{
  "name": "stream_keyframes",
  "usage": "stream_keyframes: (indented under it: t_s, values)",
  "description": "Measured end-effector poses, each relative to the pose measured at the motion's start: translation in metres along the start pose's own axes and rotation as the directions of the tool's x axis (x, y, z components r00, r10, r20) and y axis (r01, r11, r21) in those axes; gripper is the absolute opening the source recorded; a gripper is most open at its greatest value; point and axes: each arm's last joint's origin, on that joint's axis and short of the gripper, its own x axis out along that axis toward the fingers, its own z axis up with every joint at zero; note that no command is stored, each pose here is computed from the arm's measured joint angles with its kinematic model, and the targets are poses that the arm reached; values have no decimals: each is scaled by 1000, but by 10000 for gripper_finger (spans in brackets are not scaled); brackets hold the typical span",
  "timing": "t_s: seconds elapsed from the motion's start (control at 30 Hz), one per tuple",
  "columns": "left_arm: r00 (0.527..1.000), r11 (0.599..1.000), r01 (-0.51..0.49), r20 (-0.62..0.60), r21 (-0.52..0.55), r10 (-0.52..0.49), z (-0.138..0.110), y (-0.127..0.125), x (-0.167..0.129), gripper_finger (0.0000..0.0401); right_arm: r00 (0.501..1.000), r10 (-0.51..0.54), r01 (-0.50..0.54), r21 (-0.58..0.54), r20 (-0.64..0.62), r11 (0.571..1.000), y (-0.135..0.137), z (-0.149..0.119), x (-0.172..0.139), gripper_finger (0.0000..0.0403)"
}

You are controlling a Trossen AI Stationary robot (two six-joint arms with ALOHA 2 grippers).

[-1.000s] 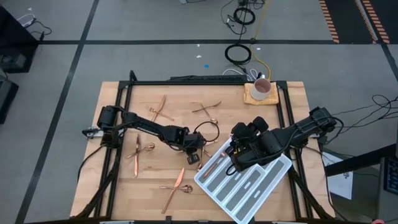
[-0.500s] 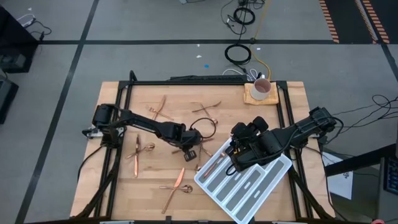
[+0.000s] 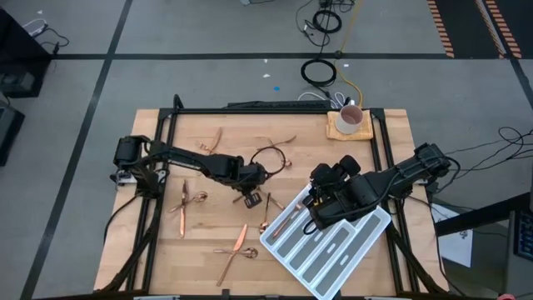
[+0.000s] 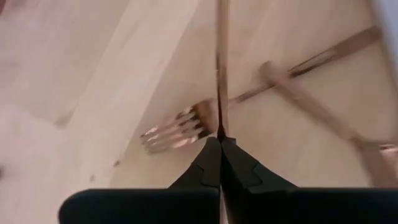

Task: Sort silverware
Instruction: Put the gold knife into the silverware tray

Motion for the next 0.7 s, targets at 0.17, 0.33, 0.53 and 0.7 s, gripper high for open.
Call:
stream_keyframes:
  t_s: [0.17,0.33,0.53,0.7]
  values:
    - [998,999,43,52,-3,-43,5,0,-14,0,1000,-1,1,-3,3,1000,0,0,0,228]
    - [996,999,55,73,-3,-54,8,5,-23,0,1000,-5,5,-8,12,1000,0,0,0,221]
    - [994,997,71,90,-6,-70,13,11,-24,0,1000,-10,10,3,25,1000,0,1,0,205]
    - [995,997,66,73,31,-68,12,13,-24,13,1000,-9,9,10,25,1000,1,-1,0,202]
